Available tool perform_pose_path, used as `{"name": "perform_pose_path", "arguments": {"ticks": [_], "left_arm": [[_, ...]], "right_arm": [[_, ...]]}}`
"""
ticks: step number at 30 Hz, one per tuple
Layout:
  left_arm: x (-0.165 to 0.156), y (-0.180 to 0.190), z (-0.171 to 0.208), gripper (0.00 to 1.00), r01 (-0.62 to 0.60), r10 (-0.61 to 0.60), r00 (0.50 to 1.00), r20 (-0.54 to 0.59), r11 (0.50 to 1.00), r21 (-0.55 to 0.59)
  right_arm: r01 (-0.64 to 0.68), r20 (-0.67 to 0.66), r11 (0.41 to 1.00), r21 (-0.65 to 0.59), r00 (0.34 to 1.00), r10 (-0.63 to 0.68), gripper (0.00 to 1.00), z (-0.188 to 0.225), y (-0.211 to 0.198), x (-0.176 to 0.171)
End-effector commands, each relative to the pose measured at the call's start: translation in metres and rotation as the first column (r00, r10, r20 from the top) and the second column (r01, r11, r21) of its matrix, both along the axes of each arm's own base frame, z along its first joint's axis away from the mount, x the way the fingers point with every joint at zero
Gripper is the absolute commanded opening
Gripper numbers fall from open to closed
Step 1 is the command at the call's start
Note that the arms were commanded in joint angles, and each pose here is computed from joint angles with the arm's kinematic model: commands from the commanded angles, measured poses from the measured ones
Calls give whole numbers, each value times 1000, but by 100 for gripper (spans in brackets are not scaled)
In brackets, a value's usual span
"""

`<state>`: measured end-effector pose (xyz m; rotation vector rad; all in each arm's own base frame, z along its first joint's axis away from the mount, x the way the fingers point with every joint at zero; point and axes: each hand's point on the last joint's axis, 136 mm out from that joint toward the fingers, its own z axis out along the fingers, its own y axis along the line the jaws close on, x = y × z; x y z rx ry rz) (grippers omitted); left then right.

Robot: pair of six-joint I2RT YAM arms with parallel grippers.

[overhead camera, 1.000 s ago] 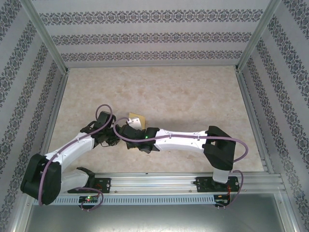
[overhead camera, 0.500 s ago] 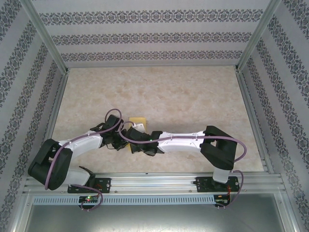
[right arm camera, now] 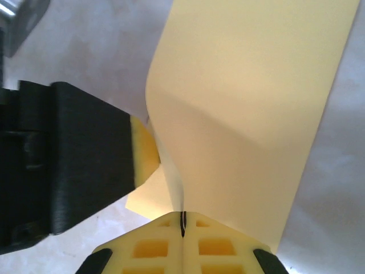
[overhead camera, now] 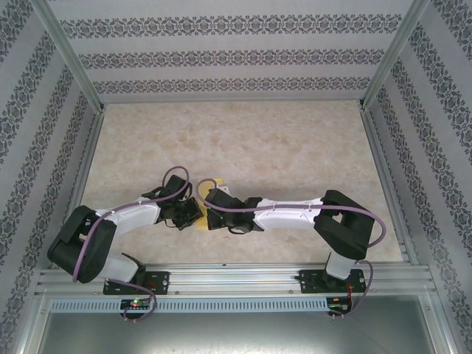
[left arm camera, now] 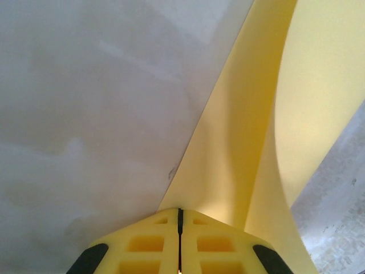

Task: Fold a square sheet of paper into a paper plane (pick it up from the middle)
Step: Fold the triangle a second time at the center of the table.

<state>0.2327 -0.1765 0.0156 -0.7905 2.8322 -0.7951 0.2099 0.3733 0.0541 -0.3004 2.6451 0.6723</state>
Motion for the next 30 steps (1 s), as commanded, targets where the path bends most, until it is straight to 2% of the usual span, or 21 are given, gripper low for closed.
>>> {"name": "perform_pose_path", "arguments": {"ticks": [1, 8, 15, 30], "left_arm": [[-5, 8, -11, 8, 9, -7, 1000, -27, 997, 70], [-5, 13, -11, 8, 11, -8, 1000, -28, 994, 107], [-3, 16, -9, 7, 20, -17, 999, -29, 990, 137], [0, 19, -15, 4, 70, -60, 997, -56, 978, 196]], "right_arm": [[-120, -28, 987, 109, 992, 124, 0, 10, 12, -4], [-183, -67, 968, 173, 978, 197, 0, 5, -3, 7], [-178, -120, 964, 199, 971, 204, 0, -7, -19, 22], [-248, -154, 951, 182, 948, 277, 0, -19, -27, 42]]}}
